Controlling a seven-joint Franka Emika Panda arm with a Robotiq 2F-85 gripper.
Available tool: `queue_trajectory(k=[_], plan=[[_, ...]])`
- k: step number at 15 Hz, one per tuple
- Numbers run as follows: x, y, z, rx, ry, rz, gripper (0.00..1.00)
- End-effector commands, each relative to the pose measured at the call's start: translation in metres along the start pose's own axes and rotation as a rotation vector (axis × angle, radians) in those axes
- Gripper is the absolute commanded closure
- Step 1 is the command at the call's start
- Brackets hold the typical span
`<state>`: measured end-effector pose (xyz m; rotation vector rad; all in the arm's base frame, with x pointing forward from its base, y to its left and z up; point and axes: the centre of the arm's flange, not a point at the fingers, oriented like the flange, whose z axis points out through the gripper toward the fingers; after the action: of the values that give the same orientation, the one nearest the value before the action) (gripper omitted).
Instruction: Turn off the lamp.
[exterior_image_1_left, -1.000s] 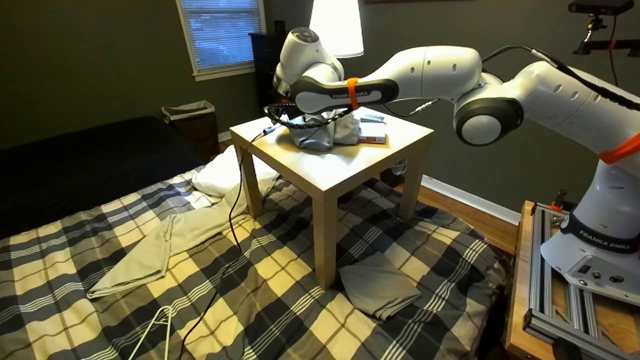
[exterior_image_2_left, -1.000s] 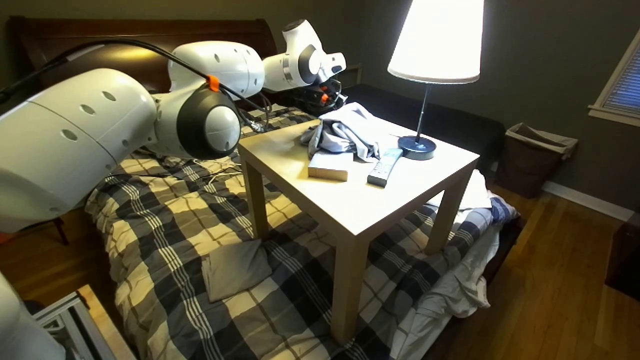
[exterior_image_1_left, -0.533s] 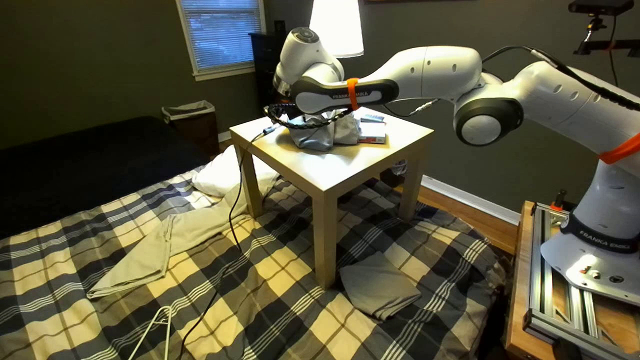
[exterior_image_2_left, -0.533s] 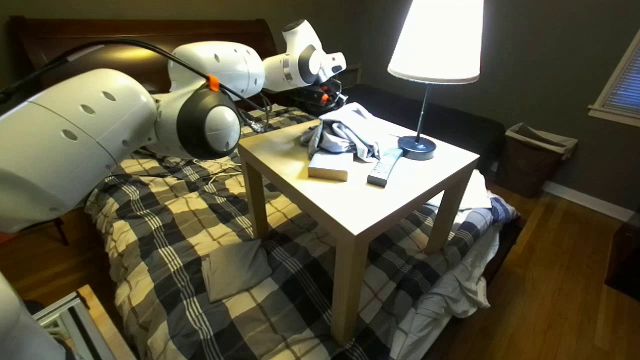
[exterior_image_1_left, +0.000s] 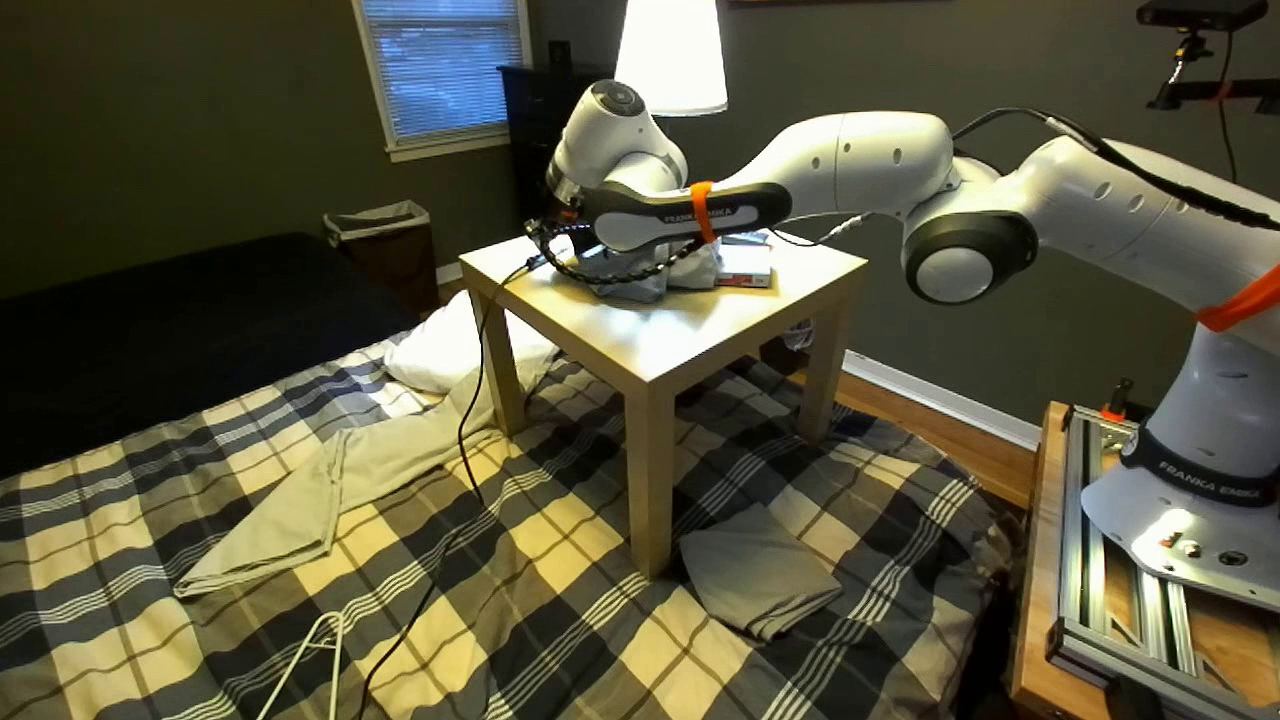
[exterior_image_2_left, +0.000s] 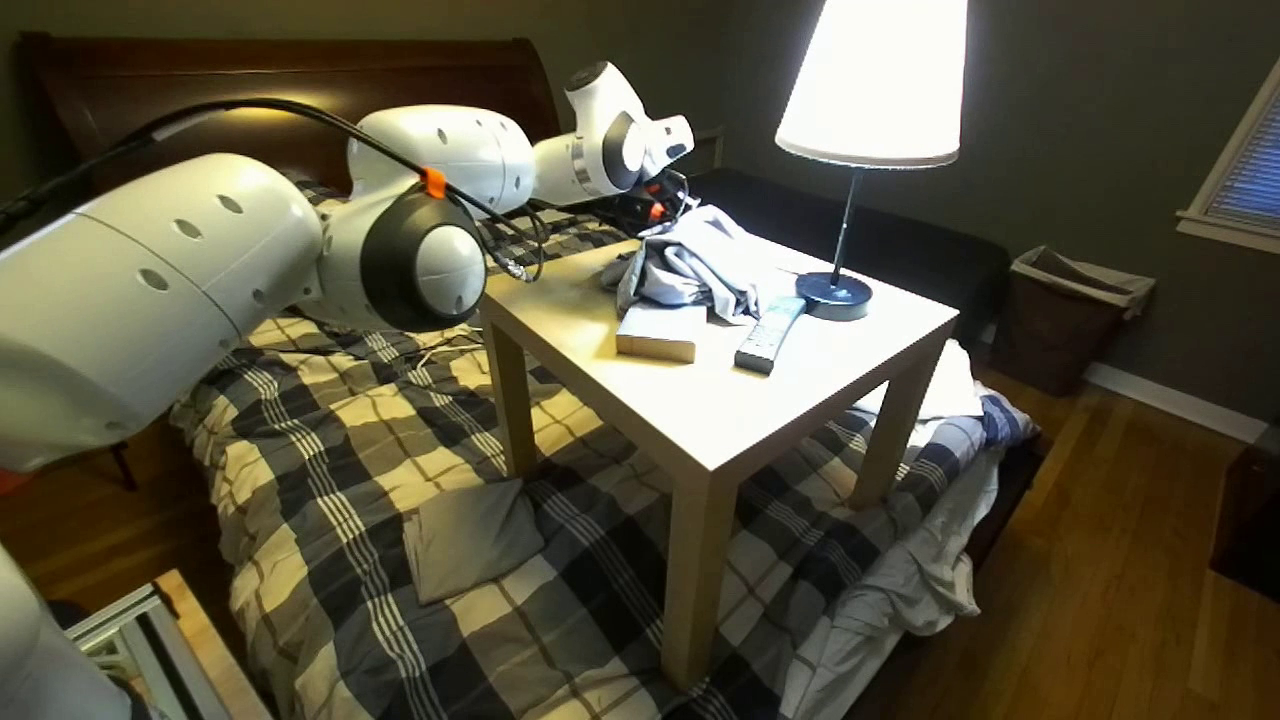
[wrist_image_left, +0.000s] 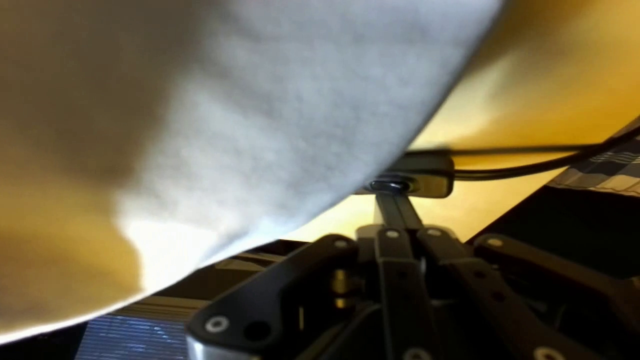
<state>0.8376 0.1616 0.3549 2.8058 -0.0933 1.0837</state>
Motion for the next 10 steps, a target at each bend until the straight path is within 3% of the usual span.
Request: queue_trajectory(k=[1, 10], plan=[[0.0122, -0.0107, 0.0268, -0.004, 0.063, -0.002, 1.0], [0.0078, -0.0122, 0.028, -0.003, 0.053, -0.004, 1.0]])
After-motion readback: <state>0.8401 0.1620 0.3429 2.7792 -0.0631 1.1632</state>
